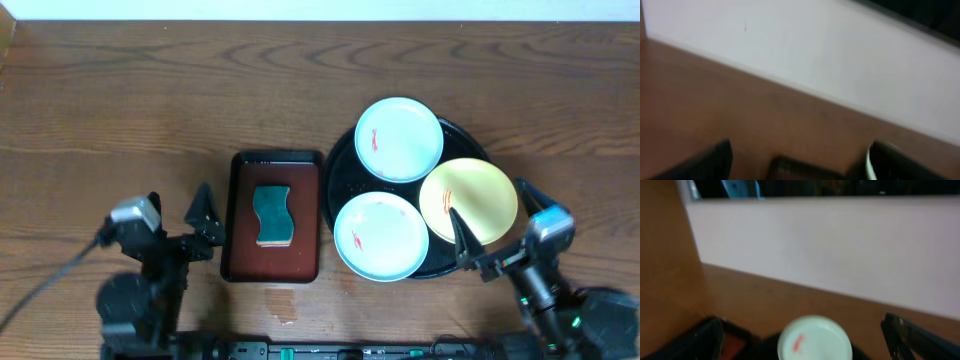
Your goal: Clean dirty plates on tray and stack at the side
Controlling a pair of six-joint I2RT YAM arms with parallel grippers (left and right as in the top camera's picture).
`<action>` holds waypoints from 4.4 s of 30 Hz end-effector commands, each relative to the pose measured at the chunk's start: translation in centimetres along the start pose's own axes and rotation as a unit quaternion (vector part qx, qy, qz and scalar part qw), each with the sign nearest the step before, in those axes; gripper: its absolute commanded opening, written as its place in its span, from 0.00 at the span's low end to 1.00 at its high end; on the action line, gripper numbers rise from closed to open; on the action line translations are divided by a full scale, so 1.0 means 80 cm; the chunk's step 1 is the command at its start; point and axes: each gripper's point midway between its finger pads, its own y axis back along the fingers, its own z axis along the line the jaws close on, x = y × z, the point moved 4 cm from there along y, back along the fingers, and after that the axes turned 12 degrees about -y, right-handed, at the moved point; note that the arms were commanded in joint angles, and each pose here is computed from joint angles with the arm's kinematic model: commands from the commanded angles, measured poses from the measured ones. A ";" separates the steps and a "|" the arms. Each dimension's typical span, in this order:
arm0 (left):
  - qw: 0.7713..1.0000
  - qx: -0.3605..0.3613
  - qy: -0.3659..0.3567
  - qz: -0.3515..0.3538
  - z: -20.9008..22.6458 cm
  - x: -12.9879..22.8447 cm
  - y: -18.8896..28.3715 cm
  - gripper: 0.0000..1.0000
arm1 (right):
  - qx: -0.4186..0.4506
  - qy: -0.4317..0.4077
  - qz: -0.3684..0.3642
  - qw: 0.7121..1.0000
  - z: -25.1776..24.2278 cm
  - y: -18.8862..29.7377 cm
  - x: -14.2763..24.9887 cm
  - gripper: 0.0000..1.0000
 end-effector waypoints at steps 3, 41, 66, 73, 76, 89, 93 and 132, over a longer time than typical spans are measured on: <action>0.993 0.022 0.003 0.119 -0.021 -0.053 -0.008 0.88 | 0.010 -0.050 0.128 0.990 0.010 -0.032 -0.056 0.99; 0.764 0.007 -0.105 0.636 -0.074 0.184 -0.122 0.83 | 0.069 -0.197 0.588 0.781 0.005 -0.125 0.126 0.69; 0.754 -0.010 -0.061 0.654 -0.064 0.291 -0.147 0.08 | 0.079 -0.197 0.581 0.785 0.003 -0.129 0.125 0.73; 0.769 -0.005 -0.058 0.637 -0.078 0.234 -0.156 0.33 | 0.079 -0.197 0.581 0.786 0.003 -0.129 0.125 0.73; 0.779 -0.001 -0.056 0.624 -0.081 0.214 -0.154 0.57 | 0.079 -0.197 0.581 0.786 0.003 -0.129 0.125 0.73; 0.771 -0.019 -0.040 0.636 -0.061 0.283 -0.135 0.50 | 0.079 -0.196 0.578 0.788 0.002 -0.131 0.124 0.73; 0.772 -0.018 -0.040 0.634 -0.057 0.295 -0.131 0.31 | 0.078 -0.196 0.577 0.789 0.002 -0.132 0.124 0.73; 0.783 -0.017 -0.087 0.615 -0.068 0.220 -0.153 0.08 | 0.238 -0.252 0.645 0.681 -0.042 -0.049 0.270 0.48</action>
